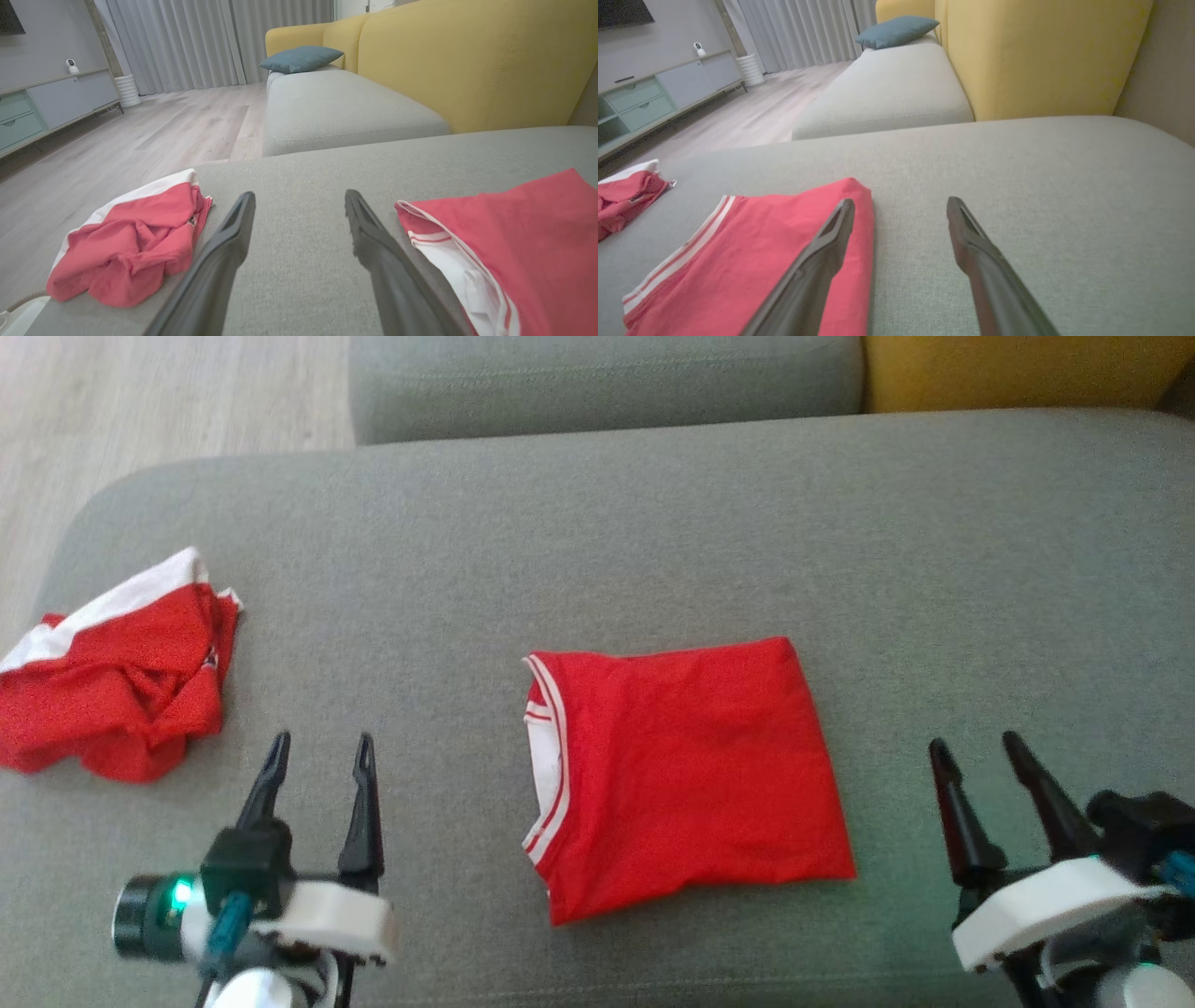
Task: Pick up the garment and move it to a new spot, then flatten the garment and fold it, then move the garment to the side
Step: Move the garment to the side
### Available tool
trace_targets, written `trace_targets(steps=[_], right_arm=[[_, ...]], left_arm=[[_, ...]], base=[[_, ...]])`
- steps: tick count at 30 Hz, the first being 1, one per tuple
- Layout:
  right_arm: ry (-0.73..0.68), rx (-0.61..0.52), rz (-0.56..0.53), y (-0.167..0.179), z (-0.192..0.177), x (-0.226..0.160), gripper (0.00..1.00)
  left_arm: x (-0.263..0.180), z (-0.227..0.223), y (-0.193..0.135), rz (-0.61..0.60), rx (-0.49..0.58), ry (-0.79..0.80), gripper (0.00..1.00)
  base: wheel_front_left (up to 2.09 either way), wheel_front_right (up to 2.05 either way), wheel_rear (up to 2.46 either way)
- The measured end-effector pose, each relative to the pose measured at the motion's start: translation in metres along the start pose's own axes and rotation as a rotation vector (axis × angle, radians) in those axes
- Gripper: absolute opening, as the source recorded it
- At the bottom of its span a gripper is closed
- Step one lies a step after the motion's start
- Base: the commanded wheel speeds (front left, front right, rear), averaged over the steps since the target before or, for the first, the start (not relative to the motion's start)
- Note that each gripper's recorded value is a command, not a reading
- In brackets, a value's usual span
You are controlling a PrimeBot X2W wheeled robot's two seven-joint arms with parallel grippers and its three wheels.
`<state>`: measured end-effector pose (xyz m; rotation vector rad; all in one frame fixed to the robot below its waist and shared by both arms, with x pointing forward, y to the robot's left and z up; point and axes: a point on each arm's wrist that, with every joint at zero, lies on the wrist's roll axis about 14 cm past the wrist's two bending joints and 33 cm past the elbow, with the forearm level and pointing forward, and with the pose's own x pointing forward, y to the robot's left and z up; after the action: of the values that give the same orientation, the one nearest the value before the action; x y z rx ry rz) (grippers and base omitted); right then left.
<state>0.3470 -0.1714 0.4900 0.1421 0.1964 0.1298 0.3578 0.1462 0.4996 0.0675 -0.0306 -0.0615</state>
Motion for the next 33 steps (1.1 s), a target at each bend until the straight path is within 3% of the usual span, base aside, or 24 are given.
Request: trace_targets(steps=[12,20,21,22,33], right_arm=[[0.339,-0.038,0.142,0.028,-0.079,0.061,1.00],[0.540,-0.023,0.221,0.052,-0.127,0.079,1.00],[0.541,-0.022,0.225,0.053,-0.126,0.082,0.69],[0.539,-0.023,0.228,0.053,-0.125,0.084,0.00],[0.404,-0.040,0.228,0.047,-0.092,0.083,0.00]], left_arm=[[0.025,0.015,0.012,0.055,-0.006,-0.061,1.00],[0.026,0.009,0.025,0.103,0.003,-0.045,1.00],[0.026,0.009,0.026,0.104,0.004,-0.045,1.00],[0.026,0.009,0.027,0.105,0.007,-0.044,1.00],[0.047,0.013,-0.003,0.004,0.002,-0.076,1.00]], base=[[0.00,0.00,0.00],[0.00,0.00,0.00],[0.00,0.00,0.00],[0.00,0.00,0.00],[0.00,0.00,0.00]])
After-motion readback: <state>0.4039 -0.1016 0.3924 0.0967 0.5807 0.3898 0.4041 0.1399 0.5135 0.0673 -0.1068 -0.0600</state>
